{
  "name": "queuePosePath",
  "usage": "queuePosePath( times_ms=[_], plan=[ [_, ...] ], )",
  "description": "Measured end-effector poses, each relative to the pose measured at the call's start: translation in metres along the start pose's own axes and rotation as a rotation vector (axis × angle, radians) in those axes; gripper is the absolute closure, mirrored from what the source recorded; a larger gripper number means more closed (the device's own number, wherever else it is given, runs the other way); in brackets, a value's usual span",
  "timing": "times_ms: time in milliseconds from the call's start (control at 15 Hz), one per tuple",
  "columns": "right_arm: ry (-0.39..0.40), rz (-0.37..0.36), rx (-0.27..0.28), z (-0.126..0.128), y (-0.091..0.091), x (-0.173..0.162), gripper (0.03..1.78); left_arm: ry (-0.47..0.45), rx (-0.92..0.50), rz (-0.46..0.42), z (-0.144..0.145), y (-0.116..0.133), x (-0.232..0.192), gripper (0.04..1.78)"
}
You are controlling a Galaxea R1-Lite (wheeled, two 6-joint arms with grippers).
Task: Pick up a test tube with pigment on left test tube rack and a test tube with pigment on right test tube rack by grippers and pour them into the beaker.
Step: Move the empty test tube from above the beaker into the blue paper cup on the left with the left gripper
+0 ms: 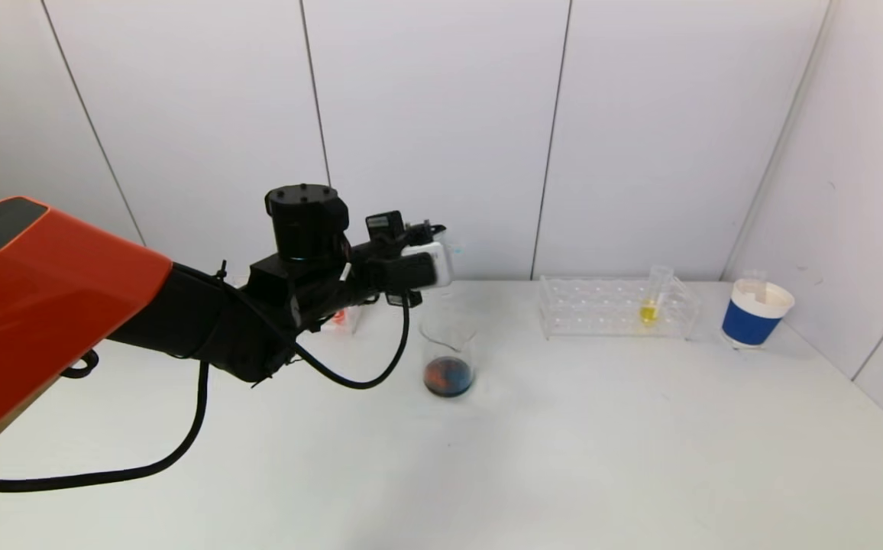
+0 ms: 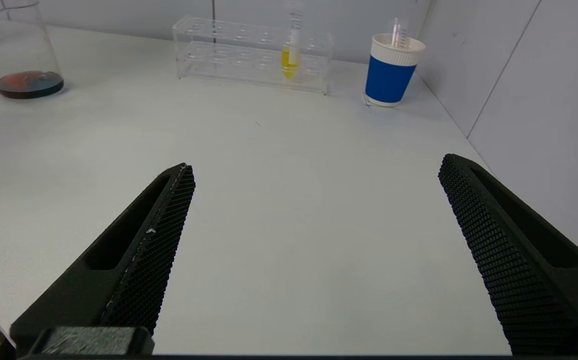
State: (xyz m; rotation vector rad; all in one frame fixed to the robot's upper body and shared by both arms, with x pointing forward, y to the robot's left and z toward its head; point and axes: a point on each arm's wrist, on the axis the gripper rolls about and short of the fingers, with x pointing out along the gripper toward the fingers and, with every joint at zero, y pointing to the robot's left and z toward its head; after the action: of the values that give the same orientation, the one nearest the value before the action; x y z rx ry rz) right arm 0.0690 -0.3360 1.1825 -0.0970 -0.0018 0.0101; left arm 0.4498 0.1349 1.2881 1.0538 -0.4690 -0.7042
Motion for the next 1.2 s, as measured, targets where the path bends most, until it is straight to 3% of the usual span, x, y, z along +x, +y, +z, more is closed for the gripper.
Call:
queuePosePath(
  times_ms=[600,933,1200],
  plan=[
    [0.0,0.0,0.0,0.0,0.0,0.0,0.04,0.095,-0.455,0.142,0.016,0.01,-0.003,1.38],
    [0.0,0.0,0.0,0.0,0.0,0.0,0.04,0.16,-0.672,0.271,0.019,0.019,-0.007,1.38],
    [0.0,0.0,0.0,0.0,0.0,0.0,0.04,0.216,-0.749,0.352,0.018,0.02,-0.012,1.38]
  ],
)
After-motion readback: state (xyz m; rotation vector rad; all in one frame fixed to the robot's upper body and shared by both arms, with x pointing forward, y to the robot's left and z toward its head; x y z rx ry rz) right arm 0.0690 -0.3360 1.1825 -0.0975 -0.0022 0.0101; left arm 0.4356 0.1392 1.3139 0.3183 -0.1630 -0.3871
